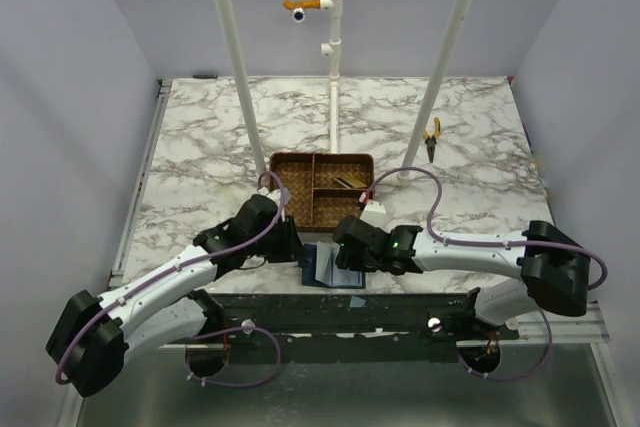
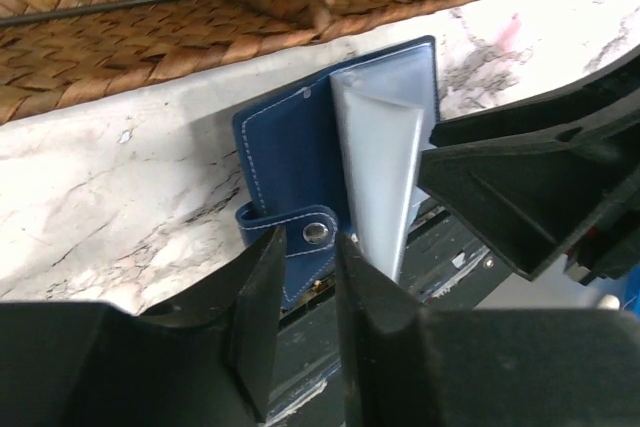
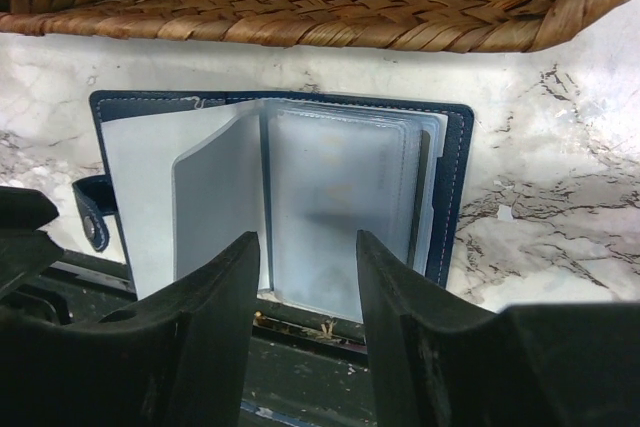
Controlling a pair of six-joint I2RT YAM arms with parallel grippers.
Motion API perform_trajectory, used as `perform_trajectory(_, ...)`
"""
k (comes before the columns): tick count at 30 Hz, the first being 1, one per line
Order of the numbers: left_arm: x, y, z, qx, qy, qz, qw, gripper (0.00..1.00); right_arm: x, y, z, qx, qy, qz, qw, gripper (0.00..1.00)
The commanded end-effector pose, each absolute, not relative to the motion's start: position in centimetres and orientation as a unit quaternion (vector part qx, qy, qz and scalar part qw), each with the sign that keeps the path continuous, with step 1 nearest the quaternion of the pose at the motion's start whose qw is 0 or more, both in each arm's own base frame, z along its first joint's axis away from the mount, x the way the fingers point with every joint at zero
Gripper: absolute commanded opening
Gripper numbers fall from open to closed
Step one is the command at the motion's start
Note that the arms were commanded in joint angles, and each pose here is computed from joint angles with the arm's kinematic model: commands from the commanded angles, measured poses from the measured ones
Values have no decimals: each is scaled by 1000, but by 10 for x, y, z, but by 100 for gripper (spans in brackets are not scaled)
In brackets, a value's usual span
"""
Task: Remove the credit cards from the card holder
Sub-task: Remove the credit card from the card holder.
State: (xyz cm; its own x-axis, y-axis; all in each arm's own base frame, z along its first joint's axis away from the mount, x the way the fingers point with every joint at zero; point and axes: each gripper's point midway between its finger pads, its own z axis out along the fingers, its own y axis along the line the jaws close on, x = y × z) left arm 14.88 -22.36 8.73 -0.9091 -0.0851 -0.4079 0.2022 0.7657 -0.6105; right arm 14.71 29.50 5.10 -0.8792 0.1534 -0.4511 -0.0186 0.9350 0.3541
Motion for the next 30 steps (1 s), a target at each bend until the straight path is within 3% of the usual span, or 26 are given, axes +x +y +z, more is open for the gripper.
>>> perform_trajectory(1,149,-220,68,24,923,-327,204,26,149,301,48,38,953,178,240,47)
perform_trajectory(15,146,-224,40,24,932,-315,176,16,149,290,35,41,960,140,239,28)
perform_trajectory(30,145,-225,37,20,933,-314,172,13,153,289,40,26,959,131,249,25)
